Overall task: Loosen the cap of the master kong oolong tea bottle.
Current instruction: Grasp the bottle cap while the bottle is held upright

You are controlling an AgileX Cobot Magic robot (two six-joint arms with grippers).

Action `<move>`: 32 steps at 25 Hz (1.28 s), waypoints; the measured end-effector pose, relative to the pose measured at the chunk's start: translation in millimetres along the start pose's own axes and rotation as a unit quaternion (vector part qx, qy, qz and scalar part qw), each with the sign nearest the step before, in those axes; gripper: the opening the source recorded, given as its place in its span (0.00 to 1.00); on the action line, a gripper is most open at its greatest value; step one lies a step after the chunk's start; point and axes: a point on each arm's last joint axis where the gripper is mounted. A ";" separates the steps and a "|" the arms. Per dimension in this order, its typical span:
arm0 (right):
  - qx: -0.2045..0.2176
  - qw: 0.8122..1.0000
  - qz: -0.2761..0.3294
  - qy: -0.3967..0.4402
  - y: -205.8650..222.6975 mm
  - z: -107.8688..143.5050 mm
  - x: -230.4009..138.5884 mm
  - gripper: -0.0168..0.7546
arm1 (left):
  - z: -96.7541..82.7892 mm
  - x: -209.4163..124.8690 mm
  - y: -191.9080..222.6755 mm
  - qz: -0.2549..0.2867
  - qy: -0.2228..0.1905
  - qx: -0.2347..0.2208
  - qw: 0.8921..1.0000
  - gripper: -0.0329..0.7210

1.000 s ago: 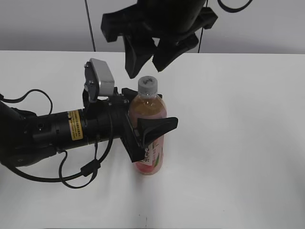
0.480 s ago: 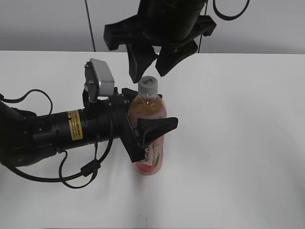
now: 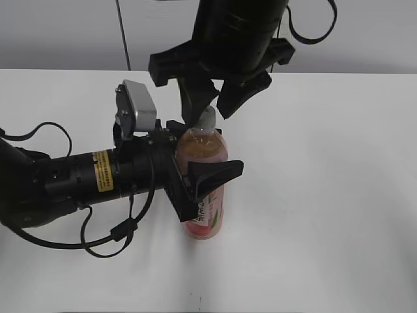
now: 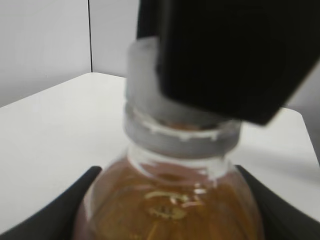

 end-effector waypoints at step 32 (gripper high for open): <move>0.007 0.791 -0.003 -0.612 1.8 0.5 0.3 0.38 | -0.4 -0.1 0.0 0.001 0.002 -0.002 1.000 0.65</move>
Point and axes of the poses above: a point on each arm's last joint axis where the gripper is mounted, y pointing out along that axis toward the gripper, z along the wrist's bending axis when the last joint is at zero, x = y × z, and after that the axes turned 7 degrees about -y, right-handed
